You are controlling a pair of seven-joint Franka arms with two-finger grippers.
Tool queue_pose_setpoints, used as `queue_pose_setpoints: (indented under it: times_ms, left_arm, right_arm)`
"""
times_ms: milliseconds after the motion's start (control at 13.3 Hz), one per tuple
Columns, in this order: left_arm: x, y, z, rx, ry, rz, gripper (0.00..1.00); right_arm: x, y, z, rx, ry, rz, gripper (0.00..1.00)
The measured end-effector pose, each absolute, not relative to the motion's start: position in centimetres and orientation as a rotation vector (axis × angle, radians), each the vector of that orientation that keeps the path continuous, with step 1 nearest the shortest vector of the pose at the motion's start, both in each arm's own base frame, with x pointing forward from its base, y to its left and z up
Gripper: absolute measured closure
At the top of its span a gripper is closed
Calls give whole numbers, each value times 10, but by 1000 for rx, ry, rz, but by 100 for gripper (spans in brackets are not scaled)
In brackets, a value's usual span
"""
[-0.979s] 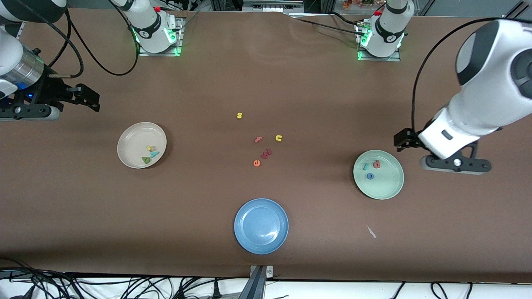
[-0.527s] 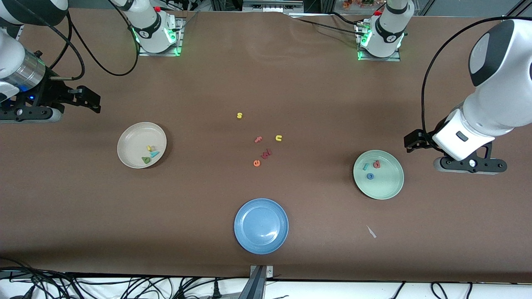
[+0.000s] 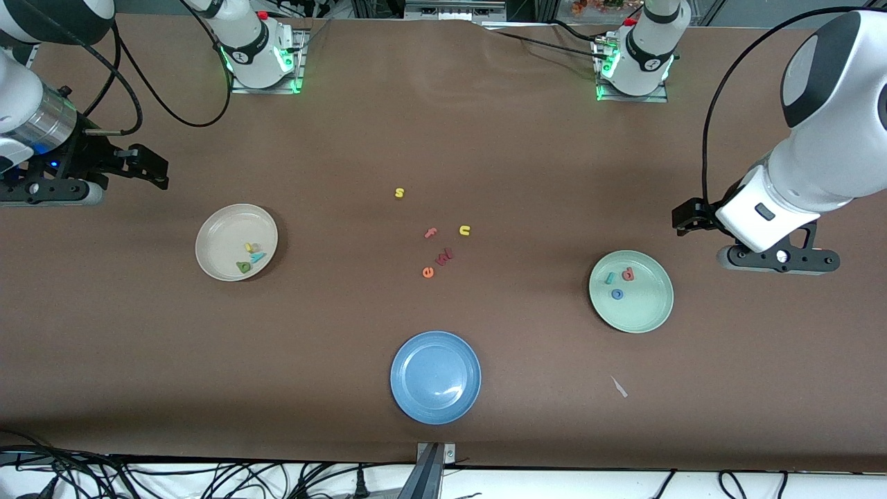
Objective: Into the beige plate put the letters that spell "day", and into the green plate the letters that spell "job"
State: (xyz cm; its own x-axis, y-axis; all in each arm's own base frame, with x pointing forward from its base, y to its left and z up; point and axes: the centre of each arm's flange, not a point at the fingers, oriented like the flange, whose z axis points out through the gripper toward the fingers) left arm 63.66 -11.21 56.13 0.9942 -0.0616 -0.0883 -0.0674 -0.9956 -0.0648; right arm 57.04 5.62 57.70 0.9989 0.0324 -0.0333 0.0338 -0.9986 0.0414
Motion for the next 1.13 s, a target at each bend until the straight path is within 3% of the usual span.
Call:
queue_pose_setpoints:
  times_ms: [753, 1130]
  left_arm:
    - [633, -102, 571, -3125, 54, 132, 0]
    - [582, -92, 584, -3127, -9, 85, 0]
  right_arm:
    - [572, 56, 575, 3098, 51, -55, 0]
    - [572, 56, 574, 3098, 51, -56, 0]
